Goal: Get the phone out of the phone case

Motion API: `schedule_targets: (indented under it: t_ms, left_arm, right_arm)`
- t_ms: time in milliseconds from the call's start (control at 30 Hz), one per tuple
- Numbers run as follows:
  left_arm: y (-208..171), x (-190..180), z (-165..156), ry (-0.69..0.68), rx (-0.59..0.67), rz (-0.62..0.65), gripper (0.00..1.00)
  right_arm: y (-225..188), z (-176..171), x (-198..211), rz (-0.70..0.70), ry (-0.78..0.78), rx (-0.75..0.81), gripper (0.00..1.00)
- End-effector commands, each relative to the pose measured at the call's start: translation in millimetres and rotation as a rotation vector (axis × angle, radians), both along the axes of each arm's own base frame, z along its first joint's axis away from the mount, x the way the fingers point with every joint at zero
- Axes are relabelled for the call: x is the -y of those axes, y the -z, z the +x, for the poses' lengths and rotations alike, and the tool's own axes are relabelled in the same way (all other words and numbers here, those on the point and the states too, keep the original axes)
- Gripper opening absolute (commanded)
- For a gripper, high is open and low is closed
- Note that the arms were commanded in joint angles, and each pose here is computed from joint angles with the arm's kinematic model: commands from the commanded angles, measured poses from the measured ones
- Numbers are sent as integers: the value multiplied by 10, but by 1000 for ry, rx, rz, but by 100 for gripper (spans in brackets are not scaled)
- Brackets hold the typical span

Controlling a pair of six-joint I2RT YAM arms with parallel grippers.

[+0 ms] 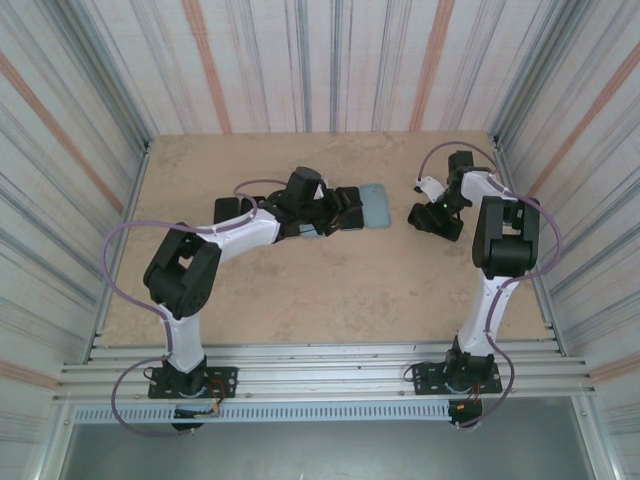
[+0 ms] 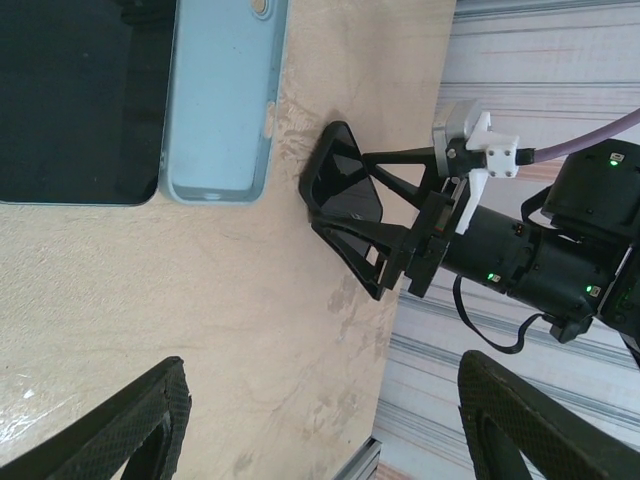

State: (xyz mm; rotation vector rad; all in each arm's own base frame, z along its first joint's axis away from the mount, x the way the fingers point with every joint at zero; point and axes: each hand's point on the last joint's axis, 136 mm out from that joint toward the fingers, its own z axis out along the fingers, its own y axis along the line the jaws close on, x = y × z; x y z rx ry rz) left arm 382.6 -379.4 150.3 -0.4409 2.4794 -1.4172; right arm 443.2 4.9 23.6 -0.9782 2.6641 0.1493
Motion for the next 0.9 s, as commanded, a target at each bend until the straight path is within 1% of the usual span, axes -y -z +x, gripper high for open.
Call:
schedule_targets:
  t_ms: [0,67,200,333,467,600,700,767,867]
  left_arm:
    - [-252,-5,-32,22,47,-26,73]
    - [-248,-2,-33,20,46,-28,73]
    - [-253,0,-21,21,45,-33,73]
    - [-245,14,-29,28,40,-34,73]
    - [-237,21,-31,31,36,-35,73]
    - [-240,11,-43,34,36,-31,73]
    - [-240,15,-49,38,36,-30,73]
    - [-244,24,-47,40,36,-32,73]
    - [-254,39,-35,44,37,-34,72]
  right_arm:
    - [32,-212,-26,31,-23,-83,99]
    - [65,-323,4,9,-25,-100,99]
    - [108,-475,66,-35,-22,-82,99]
    - [141,-527,129,-64,-10,-77,100]
    - [181,-545,153,-59,20,-87,96]
    - [245,-547,191,-74,49,-102,89]
    - [246,-542,155,-51,56,-101,83]
    - [222,-528,140,-38,58,-93,78]
    - [202,-538,151,-46,64,-102,66]
